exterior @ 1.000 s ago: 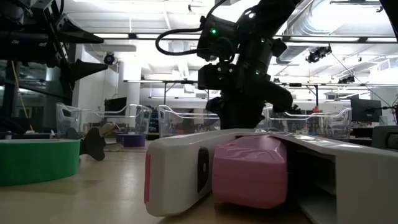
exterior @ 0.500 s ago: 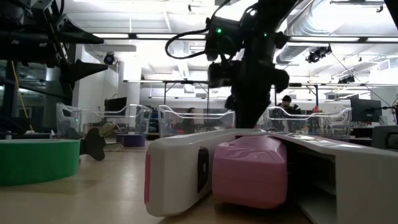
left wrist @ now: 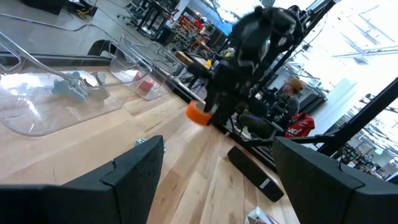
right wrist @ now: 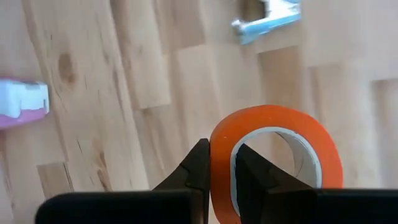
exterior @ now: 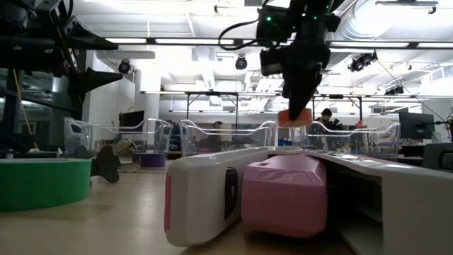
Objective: Pick and place Stapler, Stapler remover, tape
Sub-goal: Put the orange tape into the right transparent bin, then put the blue stapler remover into the middle transparent bin
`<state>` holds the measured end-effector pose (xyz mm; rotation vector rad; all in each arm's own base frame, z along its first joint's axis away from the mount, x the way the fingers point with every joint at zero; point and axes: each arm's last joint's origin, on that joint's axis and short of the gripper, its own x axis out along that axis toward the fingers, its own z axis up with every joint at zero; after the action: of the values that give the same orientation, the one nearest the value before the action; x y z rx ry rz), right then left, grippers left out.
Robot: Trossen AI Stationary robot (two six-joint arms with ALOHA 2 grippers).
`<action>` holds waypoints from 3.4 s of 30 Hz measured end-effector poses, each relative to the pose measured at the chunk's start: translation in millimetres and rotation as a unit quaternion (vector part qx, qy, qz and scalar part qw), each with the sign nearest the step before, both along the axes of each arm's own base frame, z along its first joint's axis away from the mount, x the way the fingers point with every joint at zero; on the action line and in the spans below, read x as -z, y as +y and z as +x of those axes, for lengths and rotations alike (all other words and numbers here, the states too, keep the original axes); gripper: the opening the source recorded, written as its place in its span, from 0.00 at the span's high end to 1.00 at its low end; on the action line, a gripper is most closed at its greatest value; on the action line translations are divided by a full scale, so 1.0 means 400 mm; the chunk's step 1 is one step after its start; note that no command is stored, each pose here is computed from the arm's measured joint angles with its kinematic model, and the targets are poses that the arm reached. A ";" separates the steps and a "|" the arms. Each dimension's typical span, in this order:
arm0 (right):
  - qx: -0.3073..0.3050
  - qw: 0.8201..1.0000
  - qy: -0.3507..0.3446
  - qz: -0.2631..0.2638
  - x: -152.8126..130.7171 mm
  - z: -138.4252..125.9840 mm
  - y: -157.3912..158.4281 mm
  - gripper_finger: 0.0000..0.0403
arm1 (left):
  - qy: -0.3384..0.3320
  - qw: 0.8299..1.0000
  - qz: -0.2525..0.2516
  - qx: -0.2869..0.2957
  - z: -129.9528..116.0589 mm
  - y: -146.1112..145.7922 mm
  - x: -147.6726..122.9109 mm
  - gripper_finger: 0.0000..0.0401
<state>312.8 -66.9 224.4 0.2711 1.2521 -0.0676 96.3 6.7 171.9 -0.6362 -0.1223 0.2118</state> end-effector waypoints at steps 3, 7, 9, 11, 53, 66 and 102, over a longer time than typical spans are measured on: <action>0.029 1.000 -0.006 -0.003 -0.026 -0.027 -0.039 0.90 | 0.000 1.000 0.000 0.000 0.000 0.000 0.000 0.26; 0.072 0.997 -0.014 -0.015 -0.053 -0.063 -0.095 0.90 | 0.000 1.000 0.000 0.000 0.000 0.000 0.000 0.26; 0.102 0.995 -0.009 -0.022 -0.059 -0.083 -0.127 0.91 | 0.000 1.000 0.000 0.000 0.000 0.000 0.000 0.26; 0.138 0.990 -0.005 -0.027 -0.060 -0.101 -0.163 0.92 | 0.000 1.000 0.000 0.000 0.000 0.000 0.000 0.26; 0.583 0.809 0.055 -0.045 0.111 -0.422 -0.435 0.89 | 0.000 1.000 0.000 0.000 0.000 0.000 0.000 0.26; 0.590 0.803 0.069 -0.050 0.134 -0.434 -0.426 0.84 | 0.000 1.000 0.000 0.000 0.000 0.000 0.000 0.26; 0.551 0.833 -0.015 -0.047 0.025 -0.394 -0.408 0.52 | 0.000 1.000 0.000 0.000 0.000 0.000 0.000 0.26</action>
<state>155.0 -230.2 214.2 0.8810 0.9100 -1.1137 96.3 6.7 171.9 -0.6364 -0.1227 0.2119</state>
